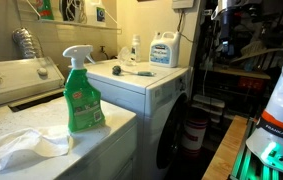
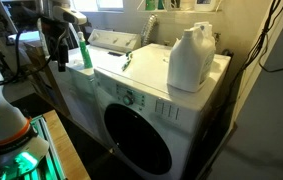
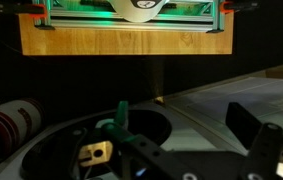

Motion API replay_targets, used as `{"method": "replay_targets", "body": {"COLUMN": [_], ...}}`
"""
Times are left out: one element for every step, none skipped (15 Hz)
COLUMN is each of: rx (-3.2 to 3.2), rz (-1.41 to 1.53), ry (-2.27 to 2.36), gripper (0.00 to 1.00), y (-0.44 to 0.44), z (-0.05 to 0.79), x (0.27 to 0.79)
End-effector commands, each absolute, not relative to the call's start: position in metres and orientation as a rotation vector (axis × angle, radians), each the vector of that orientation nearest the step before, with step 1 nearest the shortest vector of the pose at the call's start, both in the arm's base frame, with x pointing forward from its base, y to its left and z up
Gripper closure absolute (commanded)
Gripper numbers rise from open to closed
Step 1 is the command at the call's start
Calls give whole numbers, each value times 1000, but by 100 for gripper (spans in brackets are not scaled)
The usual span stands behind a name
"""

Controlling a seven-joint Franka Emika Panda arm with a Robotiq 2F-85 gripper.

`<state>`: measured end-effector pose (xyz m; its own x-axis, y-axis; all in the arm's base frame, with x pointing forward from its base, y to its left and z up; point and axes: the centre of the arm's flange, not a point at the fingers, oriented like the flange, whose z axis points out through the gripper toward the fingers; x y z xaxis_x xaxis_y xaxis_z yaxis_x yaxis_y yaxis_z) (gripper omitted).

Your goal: Press a button on the left side of the washing machine on the right to turn off the washing machine

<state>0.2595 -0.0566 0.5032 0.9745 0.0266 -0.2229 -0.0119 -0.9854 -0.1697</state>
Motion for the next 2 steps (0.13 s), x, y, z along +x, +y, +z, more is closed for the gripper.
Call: {"method": "replay_targets", "body": {"rx": [-2952, -2952], "rz": [337, 337], "ry": [-11, -11], "gripper": [0, 0], "y": [-57, -57], "z": [503, 503], "x": [260, 260]}}
